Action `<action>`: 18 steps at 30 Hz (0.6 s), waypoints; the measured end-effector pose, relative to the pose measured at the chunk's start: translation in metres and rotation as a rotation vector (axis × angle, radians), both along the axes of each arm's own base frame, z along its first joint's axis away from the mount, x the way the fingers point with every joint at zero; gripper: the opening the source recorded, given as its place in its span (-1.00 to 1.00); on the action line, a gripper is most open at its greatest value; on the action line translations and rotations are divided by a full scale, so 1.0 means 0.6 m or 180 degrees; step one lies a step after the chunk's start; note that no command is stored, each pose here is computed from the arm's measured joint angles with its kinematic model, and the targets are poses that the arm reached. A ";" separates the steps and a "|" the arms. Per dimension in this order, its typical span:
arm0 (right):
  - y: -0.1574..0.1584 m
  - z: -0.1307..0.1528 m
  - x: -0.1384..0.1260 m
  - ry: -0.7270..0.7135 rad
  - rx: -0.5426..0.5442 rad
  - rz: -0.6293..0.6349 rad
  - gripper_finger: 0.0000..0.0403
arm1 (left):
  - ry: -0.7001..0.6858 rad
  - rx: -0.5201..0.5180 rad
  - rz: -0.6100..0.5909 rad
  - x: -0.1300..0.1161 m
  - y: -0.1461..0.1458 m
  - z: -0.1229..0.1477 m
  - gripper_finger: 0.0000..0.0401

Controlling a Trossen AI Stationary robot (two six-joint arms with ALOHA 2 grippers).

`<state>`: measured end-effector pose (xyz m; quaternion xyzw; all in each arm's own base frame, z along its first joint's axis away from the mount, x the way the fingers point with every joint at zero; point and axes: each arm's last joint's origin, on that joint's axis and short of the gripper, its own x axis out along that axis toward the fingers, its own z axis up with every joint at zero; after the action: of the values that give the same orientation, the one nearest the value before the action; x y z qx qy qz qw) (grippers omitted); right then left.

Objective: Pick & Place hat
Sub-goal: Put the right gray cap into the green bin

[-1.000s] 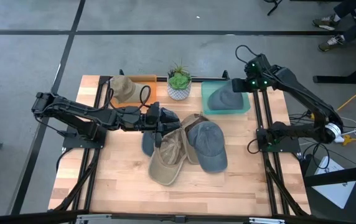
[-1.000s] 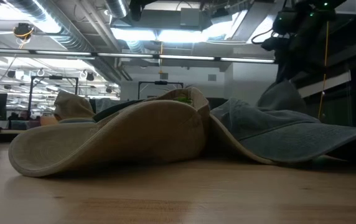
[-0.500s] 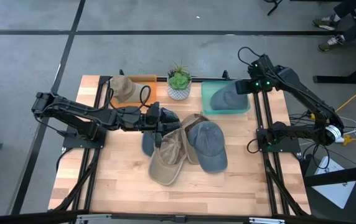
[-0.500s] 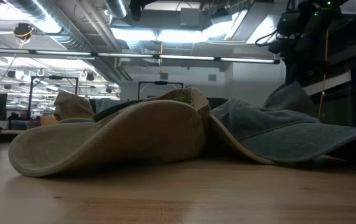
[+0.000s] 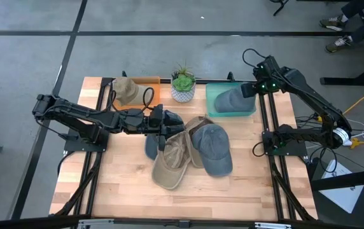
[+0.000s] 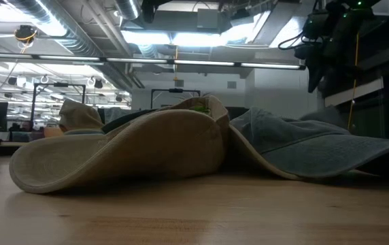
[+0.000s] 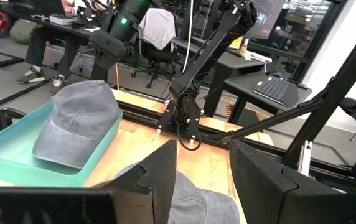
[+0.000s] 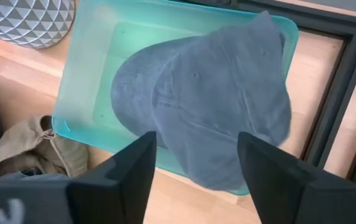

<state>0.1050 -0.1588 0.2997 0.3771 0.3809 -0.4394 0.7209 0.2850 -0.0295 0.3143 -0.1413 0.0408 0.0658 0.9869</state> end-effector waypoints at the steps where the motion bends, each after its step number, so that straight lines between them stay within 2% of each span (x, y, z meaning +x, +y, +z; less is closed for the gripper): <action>1: 0.000 0.001 0.000 0.0002 -0.0009 -0.0005 0.14 | 0.0000 -0.0001 -0.0001 0.000 0.000 0.000 -0.29; 4: 0.005 0.006 -0.003 -0.0053 -0.0035 -0.0052 0.15 | 0.0000 -0.0002 0.0000 0.000 0.000 0.000 -0.29; 7: 0.016 0.022 -0.003 -0.0296 -0.0030 0.0050 0.15 | 0.0000 -0.0001 0.0000 0.000 0.000 0.000 -0.29; 12: 0.055 0.043 0.007 -0.0755 0.0003 0.0643 0.15 | 0.0000 0.0001 -0.0001 0.000 0.000 0.000 -0.29; 18: 0.107 0.059 0.025 -0.0949 -0.0055 0.1259 0.15 | 0.0000 0.0004 -0.0002 0.000 0.000 0.000 -0.29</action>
<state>0.1200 -0.0946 0.3352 0.3497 0.3330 -0.2325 0.8443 0.2849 -0.0296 0.3143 -0.1407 0.0409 0.0655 0.9870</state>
